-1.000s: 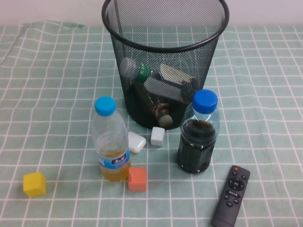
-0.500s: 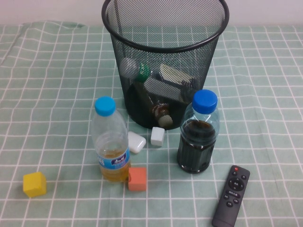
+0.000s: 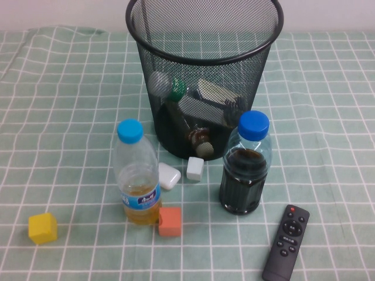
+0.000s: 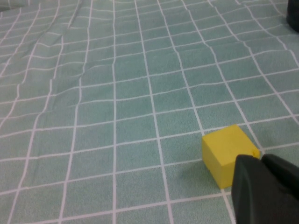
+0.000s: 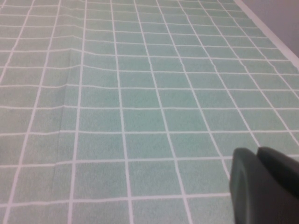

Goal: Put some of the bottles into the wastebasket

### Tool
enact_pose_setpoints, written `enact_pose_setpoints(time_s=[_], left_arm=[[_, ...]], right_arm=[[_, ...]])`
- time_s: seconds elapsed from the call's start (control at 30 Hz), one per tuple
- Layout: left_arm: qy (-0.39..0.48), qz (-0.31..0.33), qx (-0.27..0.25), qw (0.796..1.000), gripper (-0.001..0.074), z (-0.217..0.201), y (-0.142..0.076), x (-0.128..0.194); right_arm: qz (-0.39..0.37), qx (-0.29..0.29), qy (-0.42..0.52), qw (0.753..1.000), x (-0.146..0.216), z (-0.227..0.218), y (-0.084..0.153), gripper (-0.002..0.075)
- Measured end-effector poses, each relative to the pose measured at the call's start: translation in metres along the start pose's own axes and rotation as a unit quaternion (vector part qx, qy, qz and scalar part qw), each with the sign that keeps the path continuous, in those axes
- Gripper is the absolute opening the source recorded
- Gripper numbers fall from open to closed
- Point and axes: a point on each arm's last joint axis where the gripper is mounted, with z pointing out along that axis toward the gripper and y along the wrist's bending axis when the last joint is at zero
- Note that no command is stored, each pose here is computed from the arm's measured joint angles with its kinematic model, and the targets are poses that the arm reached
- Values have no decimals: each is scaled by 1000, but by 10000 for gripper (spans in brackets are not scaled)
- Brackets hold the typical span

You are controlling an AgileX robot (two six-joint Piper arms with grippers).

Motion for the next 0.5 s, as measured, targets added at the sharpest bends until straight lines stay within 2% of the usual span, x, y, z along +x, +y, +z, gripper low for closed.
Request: enact_pose_setpoints(time_s=[0.5], left_arm=[[-1, 2, -1, 1000, -4, 0, 0, 0]], right_arm=[[0, 0, 0, 1000, 0, 0, 0, -8]])
